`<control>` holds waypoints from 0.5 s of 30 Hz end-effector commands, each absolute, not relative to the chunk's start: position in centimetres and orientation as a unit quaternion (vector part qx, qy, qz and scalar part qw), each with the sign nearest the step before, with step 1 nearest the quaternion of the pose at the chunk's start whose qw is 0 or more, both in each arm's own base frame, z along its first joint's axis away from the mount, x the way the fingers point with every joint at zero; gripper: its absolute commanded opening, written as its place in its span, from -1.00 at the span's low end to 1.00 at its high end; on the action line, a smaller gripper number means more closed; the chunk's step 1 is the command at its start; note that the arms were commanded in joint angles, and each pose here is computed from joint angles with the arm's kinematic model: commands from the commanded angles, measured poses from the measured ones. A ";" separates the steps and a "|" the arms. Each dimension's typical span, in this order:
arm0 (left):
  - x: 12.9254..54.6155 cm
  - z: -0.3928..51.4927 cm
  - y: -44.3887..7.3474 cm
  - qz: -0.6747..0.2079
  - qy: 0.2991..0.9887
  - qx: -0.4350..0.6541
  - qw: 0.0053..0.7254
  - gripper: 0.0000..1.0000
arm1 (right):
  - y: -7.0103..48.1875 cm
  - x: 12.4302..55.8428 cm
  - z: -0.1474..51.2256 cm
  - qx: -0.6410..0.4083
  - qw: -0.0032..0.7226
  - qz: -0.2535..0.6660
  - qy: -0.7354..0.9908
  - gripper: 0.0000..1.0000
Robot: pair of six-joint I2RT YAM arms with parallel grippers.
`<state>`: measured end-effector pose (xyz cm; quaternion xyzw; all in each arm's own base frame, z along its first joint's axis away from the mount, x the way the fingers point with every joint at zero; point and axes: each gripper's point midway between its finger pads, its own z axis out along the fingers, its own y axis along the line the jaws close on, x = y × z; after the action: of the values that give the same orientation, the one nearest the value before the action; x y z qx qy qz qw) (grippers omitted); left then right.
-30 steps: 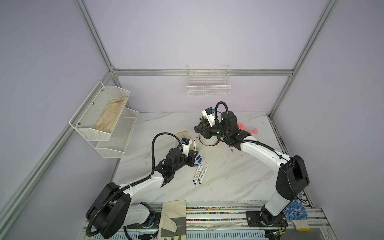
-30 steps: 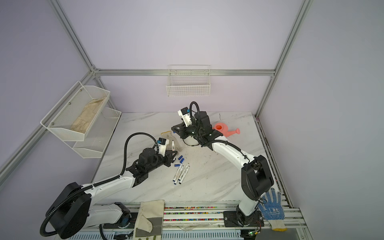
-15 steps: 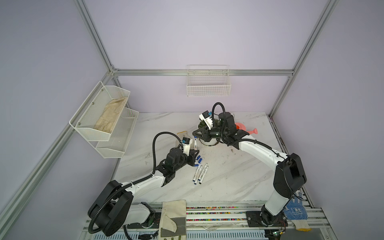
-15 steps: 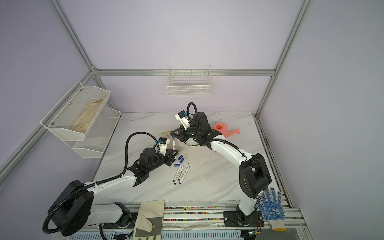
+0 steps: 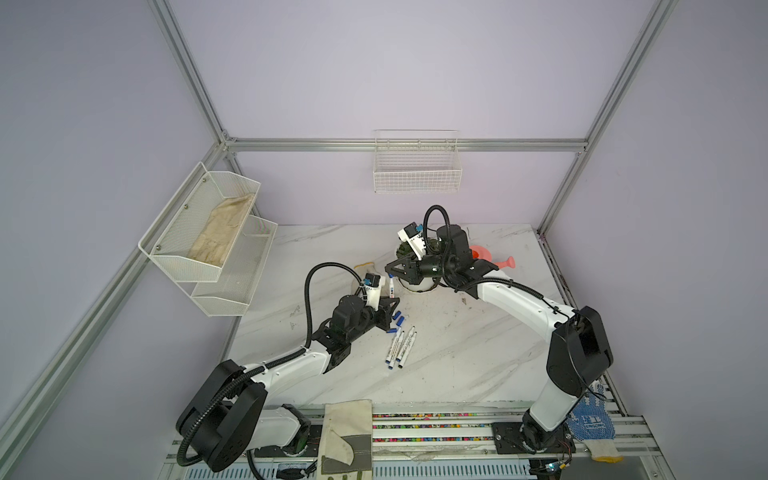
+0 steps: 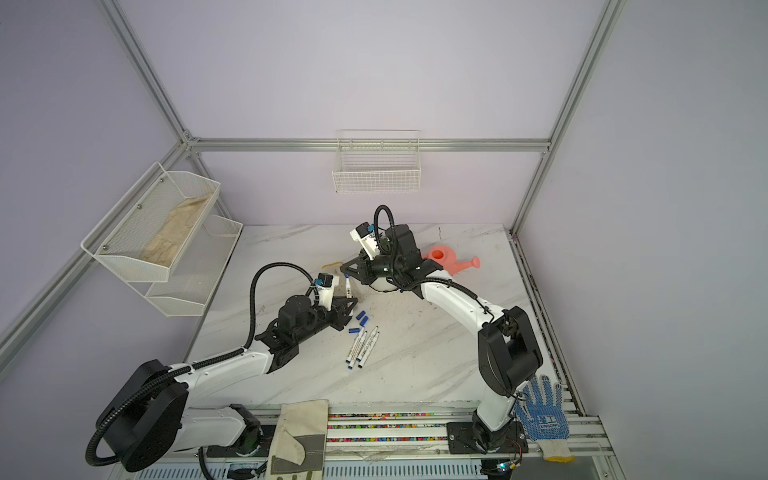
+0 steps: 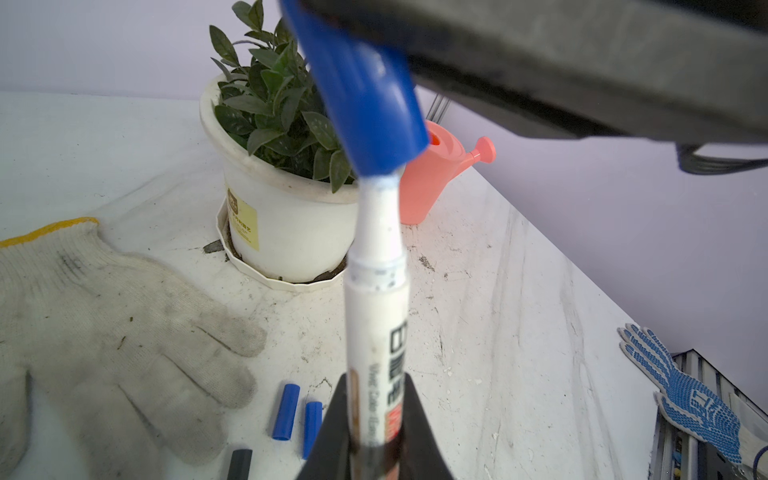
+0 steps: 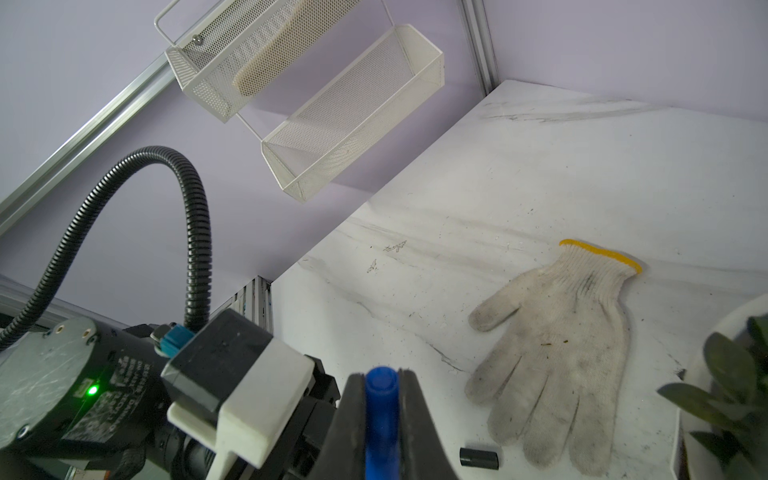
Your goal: Insert the pens into the pen caps
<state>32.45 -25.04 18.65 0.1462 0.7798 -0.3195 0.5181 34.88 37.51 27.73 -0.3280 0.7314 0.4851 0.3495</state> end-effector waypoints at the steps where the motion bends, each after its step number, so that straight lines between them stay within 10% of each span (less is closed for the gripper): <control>1: 33.2 23.6 -25.6 -0.340 0.734 0.145 0.570 -1.00 | 37.7 34.7 27.3 -0.339 0.343 0.482 0.732 -1.00; 15: 34.7 27.8 -24.5 -0.367 0.684 0.084 0.624 -1.00 | 36.9 32.8 28.3 -0.354 0.328 0.497 0.721 -1.00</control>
<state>32.97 -25.01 20.05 0.1231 0.7652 -0.3321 0.5376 34.27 37.55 27.94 -0.3440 0.7223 0.4898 0.3465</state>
